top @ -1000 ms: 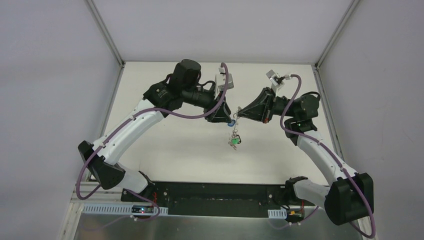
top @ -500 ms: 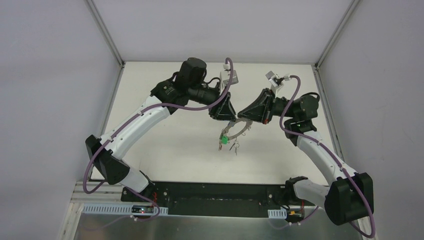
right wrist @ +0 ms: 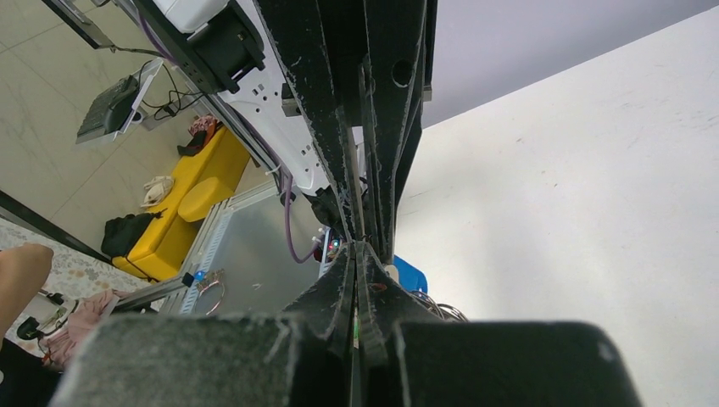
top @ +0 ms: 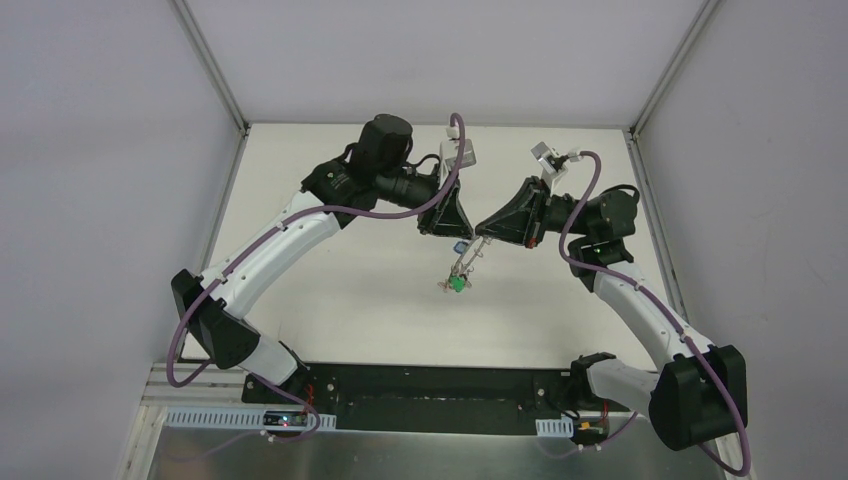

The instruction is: Put the keys on the keyring

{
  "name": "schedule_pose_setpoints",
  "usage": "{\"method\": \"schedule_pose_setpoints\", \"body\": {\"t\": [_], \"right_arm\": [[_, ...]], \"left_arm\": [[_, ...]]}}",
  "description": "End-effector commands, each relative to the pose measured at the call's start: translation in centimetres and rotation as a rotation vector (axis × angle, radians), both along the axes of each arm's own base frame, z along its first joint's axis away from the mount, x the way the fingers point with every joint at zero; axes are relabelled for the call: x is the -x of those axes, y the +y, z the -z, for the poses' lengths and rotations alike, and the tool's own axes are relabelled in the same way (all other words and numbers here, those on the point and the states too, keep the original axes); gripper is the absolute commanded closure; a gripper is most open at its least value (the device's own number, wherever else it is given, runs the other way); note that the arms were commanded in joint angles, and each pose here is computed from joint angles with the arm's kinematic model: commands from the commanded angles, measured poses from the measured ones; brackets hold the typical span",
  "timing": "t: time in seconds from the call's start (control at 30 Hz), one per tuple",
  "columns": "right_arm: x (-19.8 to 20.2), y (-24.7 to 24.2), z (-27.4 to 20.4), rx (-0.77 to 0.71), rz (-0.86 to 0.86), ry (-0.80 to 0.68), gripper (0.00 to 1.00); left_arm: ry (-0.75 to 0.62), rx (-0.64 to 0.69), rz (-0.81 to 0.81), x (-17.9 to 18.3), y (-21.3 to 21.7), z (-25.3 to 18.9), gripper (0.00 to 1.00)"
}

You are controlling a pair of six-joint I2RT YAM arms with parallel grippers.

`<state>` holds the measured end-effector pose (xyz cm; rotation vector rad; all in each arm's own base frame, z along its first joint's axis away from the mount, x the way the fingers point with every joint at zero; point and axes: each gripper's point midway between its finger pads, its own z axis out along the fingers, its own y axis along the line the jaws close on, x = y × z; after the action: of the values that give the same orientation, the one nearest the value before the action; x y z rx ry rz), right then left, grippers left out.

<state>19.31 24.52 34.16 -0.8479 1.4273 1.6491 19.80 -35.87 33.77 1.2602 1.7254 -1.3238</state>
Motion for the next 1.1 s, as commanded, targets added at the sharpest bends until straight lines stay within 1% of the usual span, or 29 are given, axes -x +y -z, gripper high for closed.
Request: {"method": "schedule_pose_setpoints", "body": {"t": [0.0,0.1,0.27,0.4,0.5,0.57,0.63,0.73,0.9,1.07], "right_arm": [[0.7,-0.3,-1.5,-0.029,0.003,-0.111,1.00],[0.6,-0.3,-1.4,-0.028,0.007,-0.109,1.00],[0.3,-0.3,-1.0,-0.020,0.018,-0.114,1.00],[-0.1,-0.2,0.0,0.004,0.035,-0.124,1.00],[-0.4,-0.2,0.9,0.031,0.045,-0.138,0.94],[-0.5,-0.2,1.5,0.047,0.047,-0.149,0.92],[-0.5,-0.2,2.1,0.065,0.046,-0.157,0.91],[-0.2,0.0,2.6,0.079,0.031,-0.170,0.90],[0.5,0.4,2.5,0.079,-0.006,-0.181,0.81],[1.3,0.7,3.2,0.102,-0.036,-0.211,0.69]], "left_arm": [[-0.013,0.039,0.020,0.2,0.1,-0.9,0.91],[-0.011,0.037,0.019,0.2,0.2,-0.8,0.99],[-0.020,0.021,-0.001,0.2,0.6,-0.8,1.00],[-0.064,-0.034,-0.035,-0.1,1.6,-0.5,1.00],[-0.113,-0.098,-0.052,-0.1,2.5,-0.2,1.00],[-0.147,-0.165,-0.062,0.1,3.2,0.5,1.00],[-0.153,-0.239,-0.059,0.5,3.9,1.5,1.00],[-0.154,-0.307,-0.058,0.8,4.4,2.4,1.00],[-0.165,-0.356,-0.068,0.9,4.2,2.5,1.00],[-0.111,-0.391,-0.050,1.7,3.7,2.1,1.00]]}}
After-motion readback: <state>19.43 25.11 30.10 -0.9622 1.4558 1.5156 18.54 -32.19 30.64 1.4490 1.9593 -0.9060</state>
